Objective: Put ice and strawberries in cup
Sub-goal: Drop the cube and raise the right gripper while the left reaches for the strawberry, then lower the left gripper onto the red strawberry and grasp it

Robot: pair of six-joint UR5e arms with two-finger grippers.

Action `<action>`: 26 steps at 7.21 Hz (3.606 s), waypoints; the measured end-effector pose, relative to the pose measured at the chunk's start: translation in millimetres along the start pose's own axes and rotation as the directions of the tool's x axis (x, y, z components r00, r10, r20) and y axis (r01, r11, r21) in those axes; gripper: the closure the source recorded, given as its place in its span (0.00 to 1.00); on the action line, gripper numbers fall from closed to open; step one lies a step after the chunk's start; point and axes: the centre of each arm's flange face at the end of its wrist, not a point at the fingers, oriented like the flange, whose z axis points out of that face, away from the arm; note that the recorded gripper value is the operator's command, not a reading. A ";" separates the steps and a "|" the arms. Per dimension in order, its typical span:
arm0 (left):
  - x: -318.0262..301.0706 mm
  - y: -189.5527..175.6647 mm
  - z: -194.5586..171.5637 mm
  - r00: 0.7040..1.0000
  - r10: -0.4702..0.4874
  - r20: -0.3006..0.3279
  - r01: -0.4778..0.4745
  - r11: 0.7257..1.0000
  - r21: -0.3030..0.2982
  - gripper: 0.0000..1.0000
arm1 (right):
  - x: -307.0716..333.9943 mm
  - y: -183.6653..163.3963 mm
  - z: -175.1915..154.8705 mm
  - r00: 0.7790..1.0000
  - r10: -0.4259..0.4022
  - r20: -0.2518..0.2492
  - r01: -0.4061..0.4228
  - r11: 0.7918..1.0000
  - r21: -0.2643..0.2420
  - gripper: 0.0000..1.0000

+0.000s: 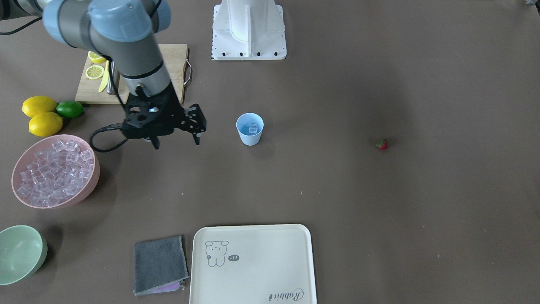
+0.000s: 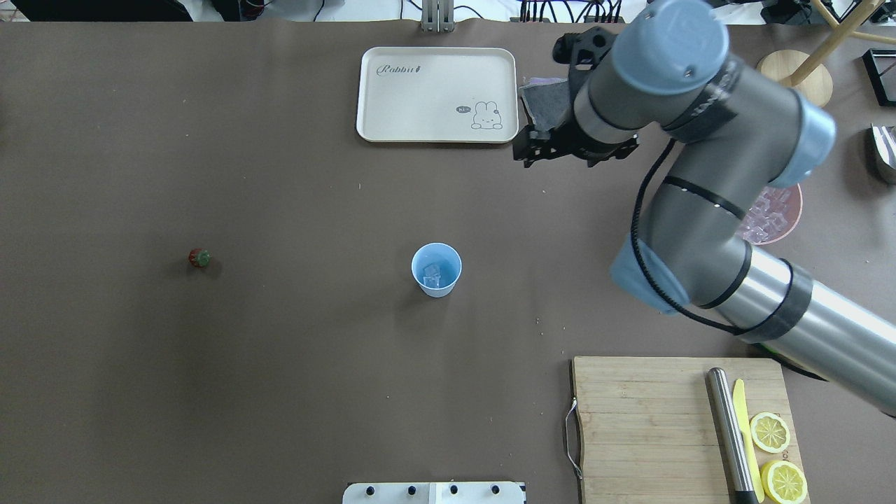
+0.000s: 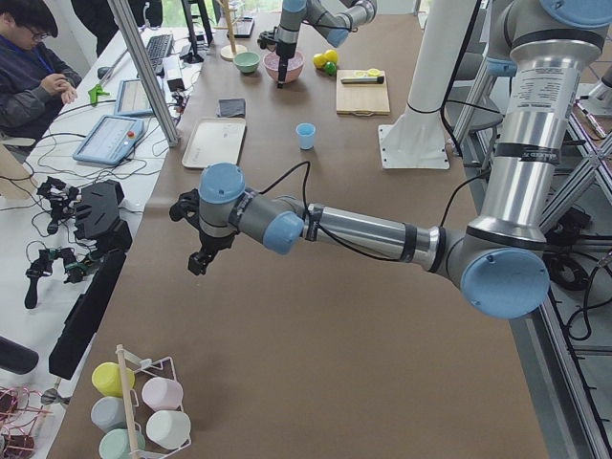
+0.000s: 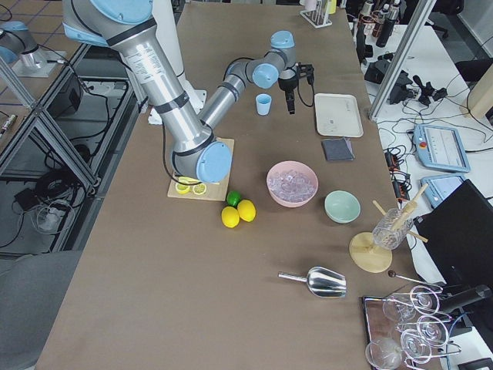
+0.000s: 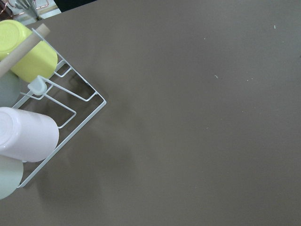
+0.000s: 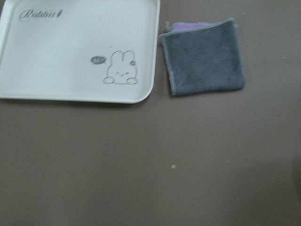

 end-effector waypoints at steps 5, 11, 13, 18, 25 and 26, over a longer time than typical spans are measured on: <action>183.1 -55.9 61.5 0.976 -0.200 -0.082 0.203 0.979 0.025 0.01 | 236.5 -66.9 -68.9 0.999 -0.036 -0.019 0.035 0.999 -0.031 0.00; 299.5 21.1 158.9 0.974 -0.214 -0.072 0.213 0.977 -0.020 0.02 | 280.7 -37.7 -54.4 0.999 -0.036 0.028 0.037 0.999 -0.019 0.00; 319.5 33.4 180.8 0.979 -0.197 -0.061 0.195 0.980 -0.038 0.03 | 279.0 -37.5 -50.1 0.999 -0.037 0.024 0.037 0.999 -0.022 0.00; 305.7 51.5 208.1 0.981 -0.182 -0.071 0.179 0.983 -0.040 0.33 | 277.8 -39.4 -44.6 0.999 -0.037 0.021 0.038 0.999 -0.028 0.00; 296.5 71.4 199.2 0.978 -0.195 -0.069 0.192 0.980 -0.047 0.46 | 275.1 -38.0 -48.3 0.999 -0.045 0.027 0.046 0.999 -0.020 0.00; 297.3 70.5 198.6 0.978 -0.197 -0.070 0.194 0.980 -0.045 0.55 | 275.5 -37.6 -48.2 0.999 -0.045 0.026 0.045 0.999 -0.020 0.00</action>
